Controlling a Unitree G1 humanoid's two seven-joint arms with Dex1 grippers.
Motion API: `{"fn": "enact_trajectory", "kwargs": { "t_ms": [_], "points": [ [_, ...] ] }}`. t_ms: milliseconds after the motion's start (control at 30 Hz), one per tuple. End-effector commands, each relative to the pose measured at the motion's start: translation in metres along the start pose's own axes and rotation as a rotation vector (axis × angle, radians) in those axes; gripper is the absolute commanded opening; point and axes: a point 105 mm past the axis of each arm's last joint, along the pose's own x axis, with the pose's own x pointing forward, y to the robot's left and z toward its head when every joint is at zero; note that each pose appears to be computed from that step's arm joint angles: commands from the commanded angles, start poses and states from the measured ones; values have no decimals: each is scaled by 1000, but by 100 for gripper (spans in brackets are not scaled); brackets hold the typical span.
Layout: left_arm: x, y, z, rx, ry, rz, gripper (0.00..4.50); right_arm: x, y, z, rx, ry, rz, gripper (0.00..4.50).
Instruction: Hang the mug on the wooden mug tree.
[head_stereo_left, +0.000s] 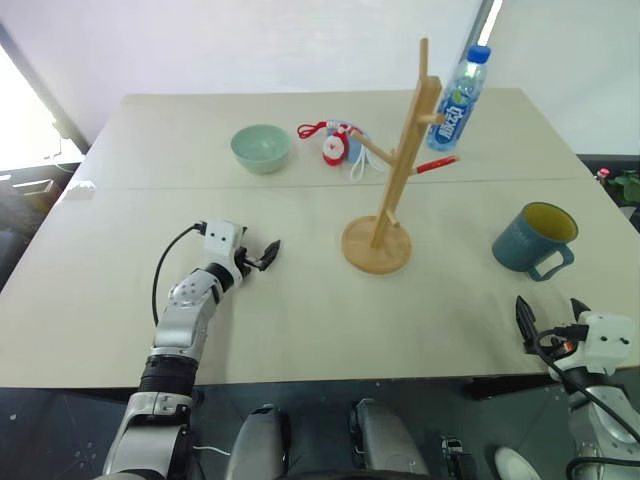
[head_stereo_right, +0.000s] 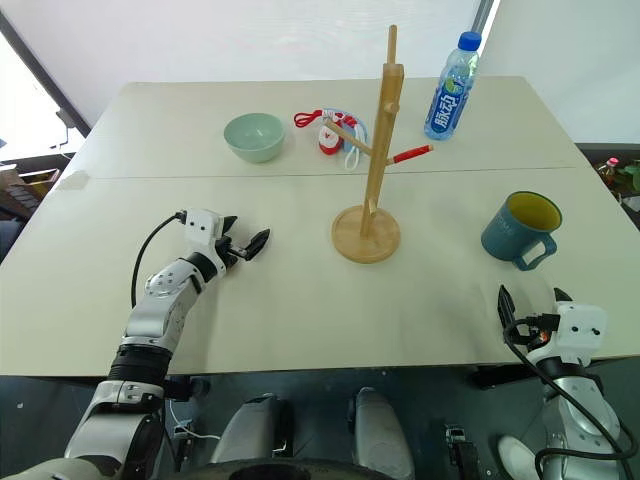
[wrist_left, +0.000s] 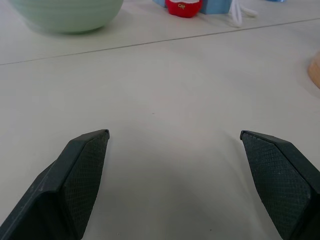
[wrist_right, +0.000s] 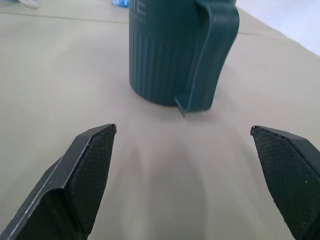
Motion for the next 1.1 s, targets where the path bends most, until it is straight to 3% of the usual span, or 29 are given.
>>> {"fn": "enact_trajectory", "kwargs": {
  "t_ms": [33,300,433,600,733,900,1100],
  "points": [
    [1,-10,9,6,-25,-36,450,1,2,11,-8,-47,-5,445],
    [1,-7,10,3,-24,-16,450,2,3,11,-9,-48,-1,445],
    [2,-28,11,-26,-31,-112,450,1,-3,9,-8,-44,-28,445],
    [-20,-95,30,-22,-103,-527,450,3,2,9,-5,-49,-14,445],
    [-42,-134,35,-2,-80,-809,450,4,2,13,-7,-61,-18,445],
    [-57,-160,40,35,-53,-1009,450,7,0,18,-12,-78,-52,445],
    [-56,-172,51,54,-80,-1061,450,22,-12,20,-39,-74,-152,445]
  ]
}}
